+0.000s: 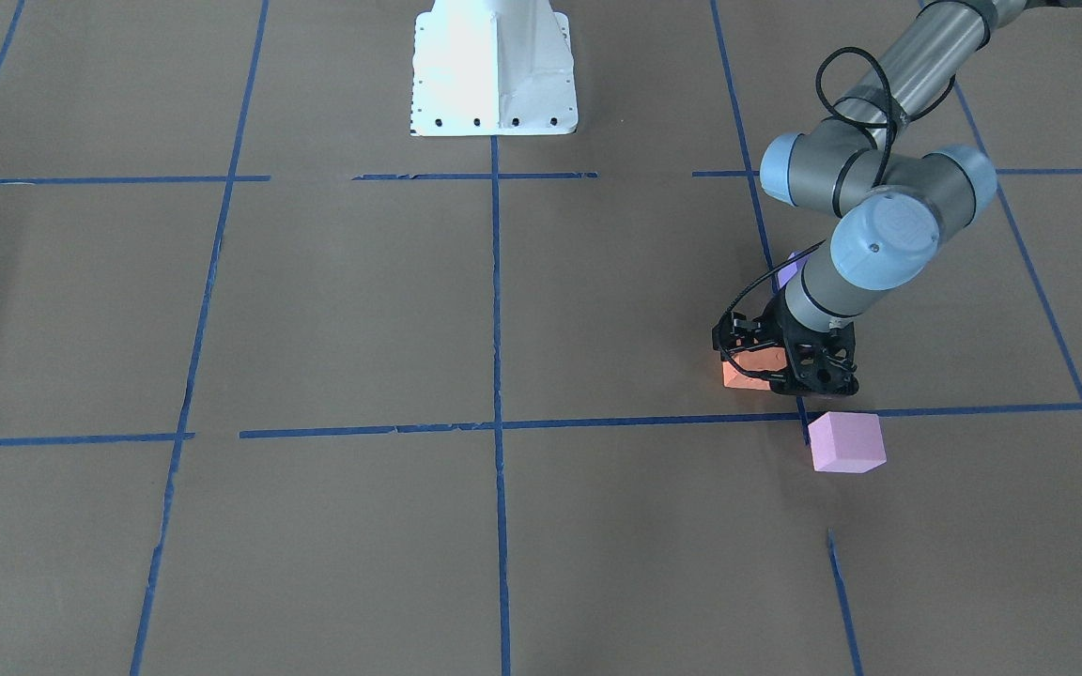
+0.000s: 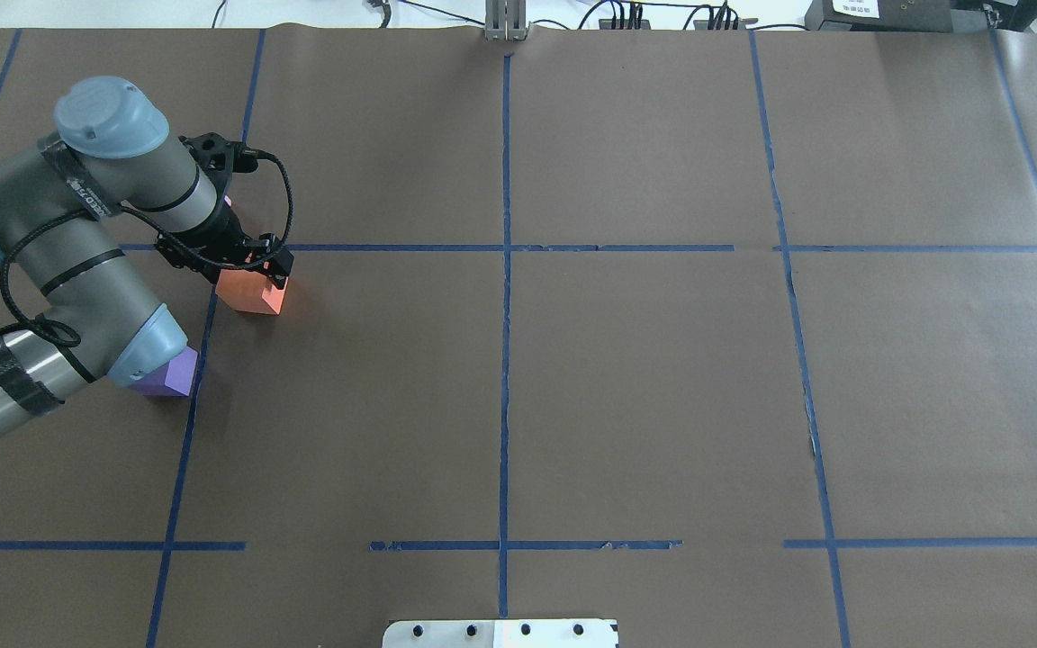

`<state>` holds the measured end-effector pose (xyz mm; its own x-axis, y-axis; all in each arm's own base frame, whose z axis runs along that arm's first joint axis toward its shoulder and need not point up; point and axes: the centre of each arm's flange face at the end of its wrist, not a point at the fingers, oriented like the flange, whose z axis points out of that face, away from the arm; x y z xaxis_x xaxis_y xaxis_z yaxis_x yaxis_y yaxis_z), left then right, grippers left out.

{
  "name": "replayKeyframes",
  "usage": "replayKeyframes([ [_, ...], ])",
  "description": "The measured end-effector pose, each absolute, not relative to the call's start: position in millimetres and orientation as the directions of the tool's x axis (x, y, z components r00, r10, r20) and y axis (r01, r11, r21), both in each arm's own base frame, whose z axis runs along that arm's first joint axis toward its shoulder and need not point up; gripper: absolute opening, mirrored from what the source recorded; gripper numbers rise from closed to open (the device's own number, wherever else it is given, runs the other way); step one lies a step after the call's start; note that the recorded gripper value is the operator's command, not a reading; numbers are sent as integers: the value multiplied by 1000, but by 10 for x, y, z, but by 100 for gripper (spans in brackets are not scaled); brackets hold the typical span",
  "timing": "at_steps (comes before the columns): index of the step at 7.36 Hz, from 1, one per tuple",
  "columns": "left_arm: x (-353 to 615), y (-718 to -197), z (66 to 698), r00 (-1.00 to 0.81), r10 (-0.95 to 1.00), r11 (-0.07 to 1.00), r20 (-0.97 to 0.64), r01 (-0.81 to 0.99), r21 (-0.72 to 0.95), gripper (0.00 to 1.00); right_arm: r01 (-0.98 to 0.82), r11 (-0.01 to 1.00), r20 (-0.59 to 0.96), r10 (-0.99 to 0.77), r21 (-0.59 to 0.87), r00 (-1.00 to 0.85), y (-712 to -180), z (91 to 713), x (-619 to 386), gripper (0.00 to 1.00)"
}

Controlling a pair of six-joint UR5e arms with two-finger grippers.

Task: Arrange blocks in a line
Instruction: 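Close the left gripper on the orange cube and lift it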

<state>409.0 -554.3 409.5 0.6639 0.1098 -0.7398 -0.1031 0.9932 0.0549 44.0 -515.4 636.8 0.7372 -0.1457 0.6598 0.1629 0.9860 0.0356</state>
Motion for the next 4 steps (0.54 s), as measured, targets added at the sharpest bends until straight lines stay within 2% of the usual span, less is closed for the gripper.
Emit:
replayKeyframes([
  [1, 4107, -5547, 4101, 663, 111, 993, -741, -104, 56, 40, 163, 986, 660, -146, 36, 737, -5154, 6368, 440, 100],
  [2, 4117, -5549, 4094, 661, 113, 993, -742, -105, 58, 25, 163, 986, 660, -146, 36, 737, -5154, 6368, 440, 100],
  [4, 4107, -5552, 4053, 656, 115, 993, -746, -102, 63, 22, 163, 986, 660, -146, 36, 737, -5154, 6368, 440, 100],
])
